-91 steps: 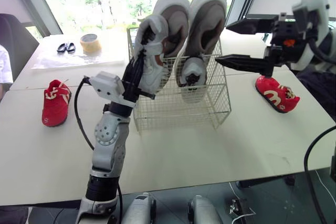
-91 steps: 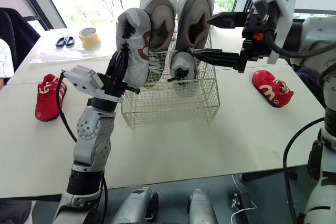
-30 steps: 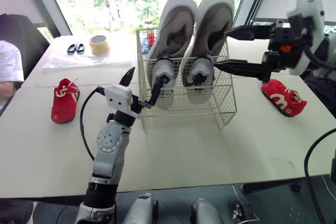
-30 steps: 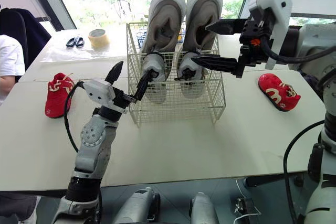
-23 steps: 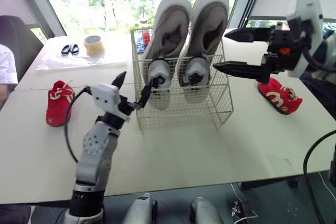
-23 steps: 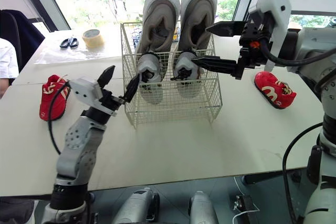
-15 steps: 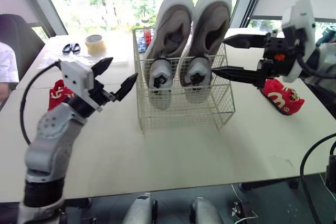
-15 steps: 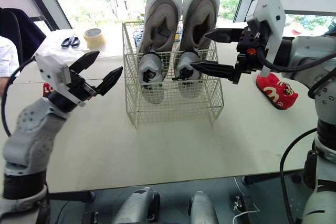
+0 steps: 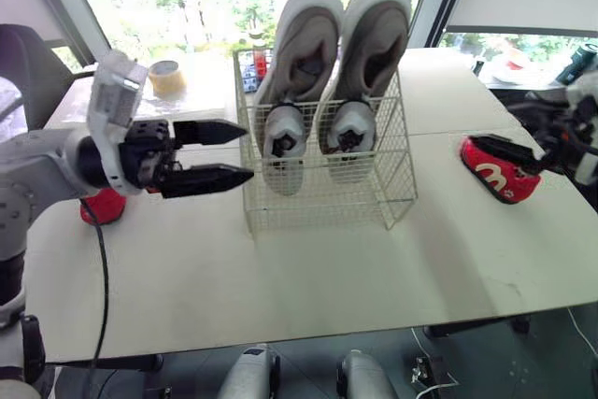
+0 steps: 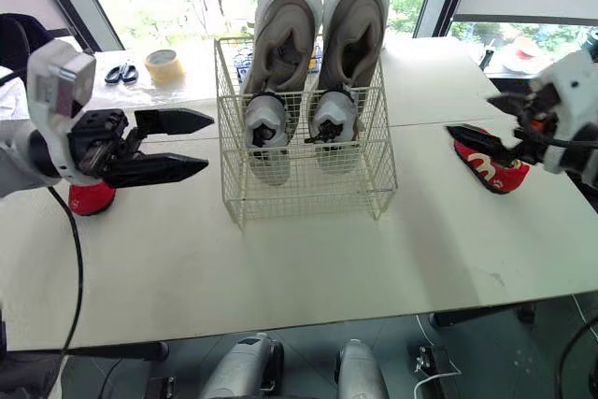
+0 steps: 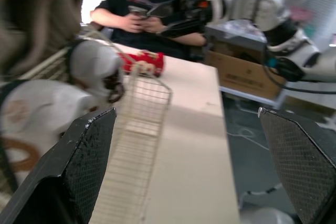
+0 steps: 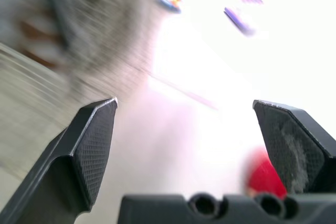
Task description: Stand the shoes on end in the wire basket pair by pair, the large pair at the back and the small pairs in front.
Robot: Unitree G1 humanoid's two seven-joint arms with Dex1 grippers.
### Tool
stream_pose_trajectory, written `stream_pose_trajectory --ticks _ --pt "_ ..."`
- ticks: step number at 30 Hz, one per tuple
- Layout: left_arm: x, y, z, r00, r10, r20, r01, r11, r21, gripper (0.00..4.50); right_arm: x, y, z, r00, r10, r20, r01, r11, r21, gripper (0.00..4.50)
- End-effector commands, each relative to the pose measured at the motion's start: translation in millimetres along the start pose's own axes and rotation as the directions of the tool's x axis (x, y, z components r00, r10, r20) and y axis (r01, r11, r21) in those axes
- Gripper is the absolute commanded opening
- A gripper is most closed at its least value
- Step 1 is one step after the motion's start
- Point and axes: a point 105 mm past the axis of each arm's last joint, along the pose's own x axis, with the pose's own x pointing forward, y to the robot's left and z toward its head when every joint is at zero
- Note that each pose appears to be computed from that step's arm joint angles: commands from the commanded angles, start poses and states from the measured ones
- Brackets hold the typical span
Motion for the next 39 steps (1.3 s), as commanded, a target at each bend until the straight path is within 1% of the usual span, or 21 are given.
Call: stream_pose_trajectory --ticks 1,3,5,7,9,13,17,20,26,33,36,39 --pt "5.0 -0.4 0.0 0.999 -0.051 -0.010 0.051 0.999 0.014 4.47 -15.3 -38.2 -28.3 0.982 -0.180 -0.063 0.183 0.982 0.053 4.50" --pt "9.3 0.6 -1.9 0.998 -0.066 -0.008 0.066 0.998 0.007 4.47 -18.2 -50.0 -51.7 0.968 -0.220 -0.121 0.231 0.969 0.086 4.50" --pt "12.2 1.7 -4.3 0.997 -0.071 -0.006 0.071 0.997 0.005 4.47 -14.9 -58.0 -72.4 0.964 -0.225 -0.143 0.252 0.946 0.206 4.50" --pt "13.2 1.5 -5.3 0.997 -0.074 -0.005 0.074 0.997 0.001 4.47 -9.7 -63.0 -86.0 0.963 -0.218 -0.157 0.254 0.928 0.272 4.50" --pt "13.1 1.1 -5.3 0.998 -0.070 -0.003 0.070 0.998 -0.002 4.47 -2.6 -64.0 -90.3 0.971 -0.190 -0.145 0.227 0.925 0.305 4.50" --pt "13.7 -0.4 -5.8 0.998 -0.057 0.000 0.057 0.998 -0.004 4.47 10.2 -67.2 -96.7 0.980 -0.154 -0.128 0.187 0.930 0.315 4.50" --pt "12.1 -1.4 -7.1 0.999 -0.034 0.002 0.034 0.999 -0.009 4.47 22.4 -61.3 -100.4 0.991 -0.073 -0.111 0.107 0.935 0.338 4.50" --pt "11.1 -1.6 -7.6 1.000 -0.016 0.002 0.016 1.000 -0.007 4.47 29.2 -57.9 -104.2 0.992 -0.035 -0.123 0.075 0.937 0.341 4.50" --pt "9.3 -1.3 -7.2 1.000 0.014 0.006 -0.013 1.000 -0.002 4.47 45.7 -54.7 -115.8 0.986 -0.042 -0.162 0.090 0.948 0.306 4.50" --pt "10.9 -0.4 -7.1 1.000 0.029 0.001 -0.029 1.000 0.008 4.47 61.6 -49.4 -118.3 0.985 -0.047 -0.165 0.093 0.955 0.282 4.50" --pt "12.0 0.6 -6.8 0.999 0.037 0.002 -0.037 0.999 0.016 4.50 64.5 -51.4 -117.7 0.984 -0.075 -0.164 0.118 0.955 0.271 3.68" --pt "13.5 1.6 -6.9 0.999 0.046 0.004 -0.046 0.999 0.024 4.50 66.2 -53.3 -112.6 0.985 -0.087 -0.146 0.124 0.957 0.261 2.18"
